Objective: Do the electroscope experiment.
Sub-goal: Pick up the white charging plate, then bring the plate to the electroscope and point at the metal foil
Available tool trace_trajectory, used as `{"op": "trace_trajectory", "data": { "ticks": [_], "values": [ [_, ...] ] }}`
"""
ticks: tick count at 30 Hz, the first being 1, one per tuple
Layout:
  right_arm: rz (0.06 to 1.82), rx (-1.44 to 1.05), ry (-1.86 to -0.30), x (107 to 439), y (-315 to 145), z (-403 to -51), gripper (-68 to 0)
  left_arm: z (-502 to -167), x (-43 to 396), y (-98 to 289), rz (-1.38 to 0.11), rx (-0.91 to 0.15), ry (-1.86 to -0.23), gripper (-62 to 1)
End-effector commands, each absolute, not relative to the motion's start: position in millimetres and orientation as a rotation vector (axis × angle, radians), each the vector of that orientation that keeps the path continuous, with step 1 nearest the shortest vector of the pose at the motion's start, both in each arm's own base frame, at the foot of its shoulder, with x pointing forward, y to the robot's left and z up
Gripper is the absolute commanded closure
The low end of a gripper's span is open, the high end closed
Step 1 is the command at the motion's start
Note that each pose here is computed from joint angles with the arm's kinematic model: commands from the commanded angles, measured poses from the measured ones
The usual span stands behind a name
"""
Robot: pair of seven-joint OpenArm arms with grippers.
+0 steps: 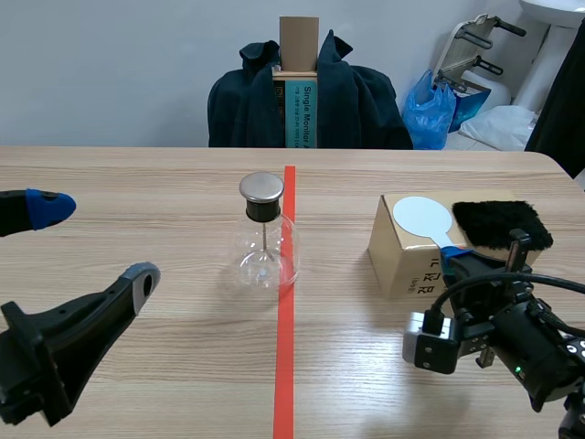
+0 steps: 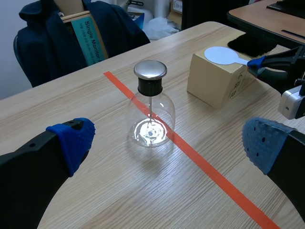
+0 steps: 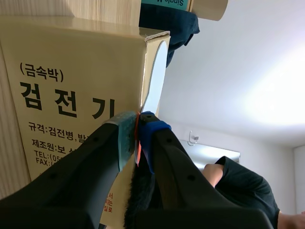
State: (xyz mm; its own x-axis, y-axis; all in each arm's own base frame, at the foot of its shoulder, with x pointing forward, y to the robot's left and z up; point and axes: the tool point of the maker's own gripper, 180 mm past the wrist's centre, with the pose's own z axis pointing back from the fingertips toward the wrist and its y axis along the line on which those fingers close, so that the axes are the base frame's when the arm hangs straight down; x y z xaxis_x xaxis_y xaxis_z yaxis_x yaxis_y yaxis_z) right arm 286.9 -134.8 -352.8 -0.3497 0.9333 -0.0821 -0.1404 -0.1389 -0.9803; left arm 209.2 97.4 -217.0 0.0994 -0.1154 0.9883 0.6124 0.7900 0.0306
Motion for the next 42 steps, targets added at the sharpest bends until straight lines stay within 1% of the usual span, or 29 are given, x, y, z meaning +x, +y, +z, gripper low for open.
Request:
{"op": "trace_trajectory", "data": {
  "ticks": [1, 9, 12, 17, 23, 27, 31, 35, 36, 38, 42],
  "values": [
    [1.620, -1.032, -1.304, 292, -139, -340, -0.8, -208, 210, 95, -0.559, -0.457, -1.406, -62.3],
    [1.604, -1.130, -1.410, 287, -143, -312, -0.8, -208, 210, 95, -0.560, -0.457, -1.406, -62.3],
    [1.563, -1.165, -1.482, 282, -145, -290, -0.8, -208, 210, 95, -0.560, -0.457, -1.406, -62.3],
    [1.439, -1.247, -1.643, 276, -149, -229, -0.8, -208, 210, 95, -0.560, -0.457, -1.406, -62.3],
    [1.257, -1.390, -1.800, 278, -155, -140, -0.8, -208, 210, 95, -0.560, -0.457, -1.406, -62.3],
    [1.118, -1.520, -1.886, 273, -159, -83, -0.8, -208, 210, 95, -0.560, -0.457, -1.406, -62.3],
    [0.994, -1.612, -1.961, 261, -160, -38, -0.8, -209, 210, 95, -0.562, -0.455, -1.401, -62.3],
    [0.898, -1.679, -2.020, 247, -160, -4, -0.8, -218, 209, 95, -0.596, -0.423, -1.361, -62.3],
    [0.879, -1.691, -2.032, 244, -160, 2, -0.8, -221, 209, 96, -0.602, -0.415, -1.352, -55.5],
    [0.841, -1.707, -2.052, 238, -160, 12, -0.8, -229, 210, 99, -0.613, -0.411, -1.326, -37.6],
    [0.808, -1.713, -2.085, 231, -157, 23, -0.8, -256, 215, 98, -0.669, -0.434, -1.253, -6.3]
  ]
}}
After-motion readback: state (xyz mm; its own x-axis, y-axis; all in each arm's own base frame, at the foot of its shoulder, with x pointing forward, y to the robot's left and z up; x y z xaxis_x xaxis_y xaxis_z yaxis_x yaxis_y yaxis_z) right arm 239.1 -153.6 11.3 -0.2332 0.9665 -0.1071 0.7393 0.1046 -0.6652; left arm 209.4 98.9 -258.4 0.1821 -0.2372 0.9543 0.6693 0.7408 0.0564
